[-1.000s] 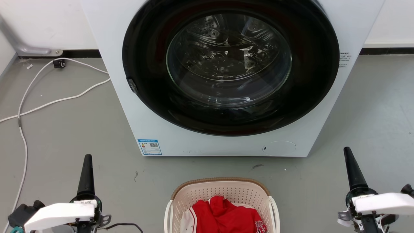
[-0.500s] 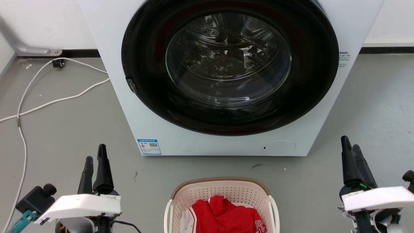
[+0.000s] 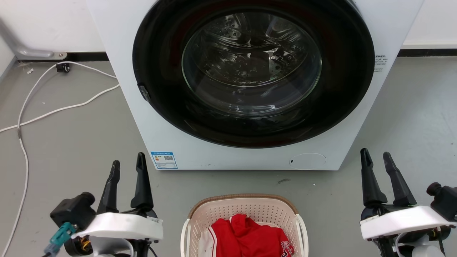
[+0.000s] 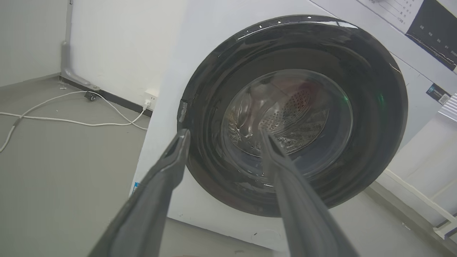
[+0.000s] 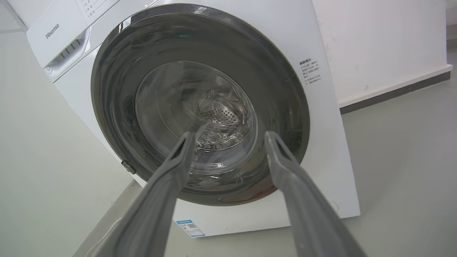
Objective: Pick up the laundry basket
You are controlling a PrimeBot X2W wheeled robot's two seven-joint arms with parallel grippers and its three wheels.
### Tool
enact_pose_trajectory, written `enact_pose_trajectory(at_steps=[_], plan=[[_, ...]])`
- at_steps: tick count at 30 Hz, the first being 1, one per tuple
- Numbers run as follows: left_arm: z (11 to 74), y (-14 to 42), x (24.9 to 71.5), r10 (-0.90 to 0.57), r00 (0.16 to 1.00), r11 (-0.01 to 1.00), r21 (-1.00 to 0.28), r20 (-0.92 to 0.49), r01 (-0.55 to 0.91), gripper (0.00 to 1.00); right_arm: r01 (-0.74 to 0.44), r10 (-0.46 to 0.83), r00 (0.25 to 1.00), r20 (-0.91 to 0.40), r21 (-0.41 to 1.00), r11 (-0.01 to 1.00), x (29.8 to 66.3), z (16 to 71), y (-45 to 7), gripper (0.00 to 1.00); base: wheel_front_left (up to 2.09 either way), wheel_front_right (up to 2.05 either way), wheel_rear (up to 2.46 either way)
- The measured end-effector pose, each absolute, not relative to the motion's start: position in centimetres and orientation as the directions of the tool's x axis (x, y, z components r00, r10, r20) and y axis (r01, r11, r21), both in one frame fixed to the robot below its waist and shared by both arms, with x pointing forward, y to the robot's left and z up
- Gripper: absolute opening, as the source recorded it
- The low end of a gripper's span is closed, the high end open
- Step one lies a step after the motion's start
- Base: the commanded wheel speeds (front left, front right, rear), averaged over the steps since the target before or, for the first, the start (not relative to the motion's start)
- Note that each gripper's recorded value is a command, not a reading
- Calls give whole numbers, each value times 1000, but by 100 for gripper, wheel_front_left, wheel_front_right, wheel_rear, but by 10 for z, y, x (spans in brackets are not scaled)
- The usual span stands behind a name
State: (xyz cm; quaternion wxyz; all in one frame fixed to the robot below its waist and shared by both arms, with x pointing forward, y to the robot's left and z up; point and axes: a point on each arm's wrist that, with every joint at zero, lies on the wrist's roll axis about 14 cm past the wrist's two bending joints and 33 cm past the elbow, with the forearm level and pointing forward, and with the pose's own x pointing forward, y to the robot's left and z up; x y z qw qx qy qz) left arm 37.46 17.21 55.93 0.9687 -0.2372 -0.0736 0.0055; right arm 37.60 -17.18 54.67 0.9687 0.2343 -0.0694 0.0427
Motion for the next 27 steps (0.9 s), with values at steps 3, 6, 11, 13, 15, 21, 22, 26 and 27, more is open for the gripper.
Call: enact_pose_trajectory(at_steps=[3, 6, 11, 13, 15, 21, 22, 26, 27], plan=[[559, 166, 374, 21, 989, 916, -400, 144, 39, 100, -126, 64, 985, 163, 401, 907, 376, 549, -168, 100, 0, 0, 0], [557, 160, 374, 3, 990, 939, -341, 143, 46, 100, -130, 71, 983, 172, 363, 923, 376, 551, -167, 100, 0, 0, 0], [554, 148, 372, -38, 989, 963, -258, 140, 74, 100, -127, 77, 982, 175, 298, 946, 375, 550, -166, 100, 0, 0, 0], [554, 144, 371, -53, 988, 972, -221, 143, 84, 100, -125, 79, 982, 171, 273, 954, 374, 549, -166, 100, 0, 0, 0], [553, 139, 371, -65, 988, 977, -191, 143, 92, 100, -123, 81, 982, 172, 252, 960, 374, 548, -166, 100, 0, 0, 0], [550, 131, 369, -90, 985, 988, -111, 145, 107, 100, -120, 96, 984, 152, 155, 981, 372, 541, -165, 100, 0, 0, 0], [549, 130, 369, -95, 985, 989, -103, 145, 110, 100, -120, 98, 984, 148, 145, 982, 372, 539, -164, 100, 0, 0, 0], [547, 125, 369, -109, 983, 990, -71, 146, 120, 100, -121, 105, 984, 146, 109, 987, 372, 537, -163, 100, 0, 0, 0], [546, 125, 368, -112, 983, 990, -67, 145, 123, 100, -123, 107, 984, 145, 100, 987, 372, 537, -163, 100, 0, 0, 0]])
